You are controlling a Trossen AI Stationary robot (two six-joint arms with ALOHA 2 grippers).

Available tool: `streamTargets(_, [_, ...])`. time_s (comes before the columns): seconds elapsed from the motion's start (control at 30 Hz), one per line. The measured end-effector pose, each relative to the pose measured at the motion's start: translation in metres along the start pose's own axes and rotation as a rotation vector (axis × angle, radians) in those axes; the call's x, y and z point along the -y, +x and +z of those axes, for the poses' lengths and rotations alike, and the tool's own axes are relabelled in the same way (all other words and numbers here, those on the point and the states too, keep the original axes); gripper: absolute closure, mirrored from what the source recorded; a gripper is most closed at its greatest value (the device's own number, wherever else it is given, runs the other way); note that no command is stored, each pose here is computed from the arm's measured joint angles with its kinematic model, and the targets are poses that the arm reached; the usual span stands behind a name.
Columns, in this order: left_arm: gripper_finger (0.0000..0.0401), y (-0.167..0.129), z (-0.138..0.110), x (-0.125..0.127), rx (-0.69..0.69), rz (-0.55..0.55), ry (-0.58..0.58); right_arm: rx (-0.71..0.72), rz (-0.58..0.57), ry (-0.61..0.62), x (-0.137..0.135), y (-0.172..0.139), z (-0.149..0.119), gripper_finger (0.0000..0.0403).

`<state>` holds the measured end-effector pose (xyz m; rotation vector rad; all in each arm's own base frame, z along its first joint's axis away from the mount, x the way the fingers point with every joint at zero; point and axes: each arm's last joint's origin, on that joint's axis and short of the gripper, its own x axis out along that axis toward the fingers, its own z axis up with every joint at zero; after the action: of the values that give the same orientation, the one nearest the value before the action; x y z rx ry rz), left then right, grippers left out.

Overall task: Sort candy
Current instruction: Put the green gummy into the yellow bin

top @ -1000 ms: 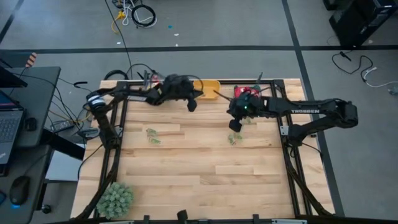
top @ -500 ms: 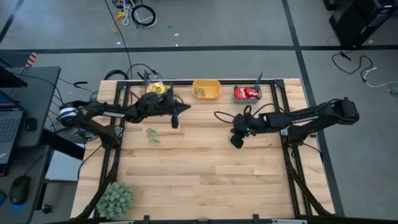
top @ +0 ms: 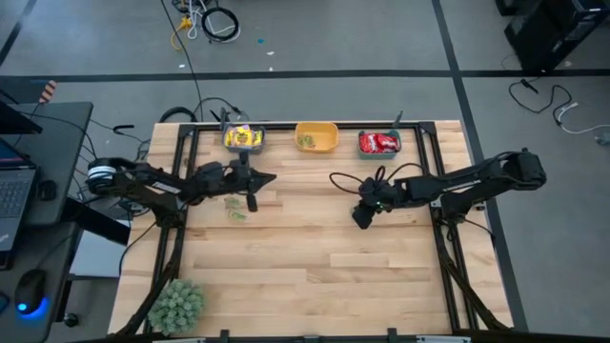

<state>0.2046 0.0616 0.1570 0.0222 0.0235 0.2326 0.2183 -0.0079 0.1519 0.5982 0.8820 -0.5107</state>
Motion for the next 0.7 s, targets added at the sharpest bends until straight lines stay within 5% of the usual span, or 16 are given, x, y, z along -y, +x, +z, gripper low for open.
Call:
streamTargets(0.3, [0.0401, -0.026, -0.011, 0.004, 0.064, 0.011, -0.027, -0.026, -0.027, -0.040, -0.001, 0.031, -0.004, 0.0282])
streamTargets(0.57, [0.0401, -0.032, -0.012, 0.004, 0.090, 0.019, -0.029, 0.042, 0.063, -0.139, -0.010, 0.035, 0.004, 0.0392])
streamTargets(0.7, [0.0401, -0.032, -0.012, 0.004, 0.089, 0.023, -0.029, 0.084, 0.083, -0.173, -0.017, 0.031, 0.016, 0.0397])
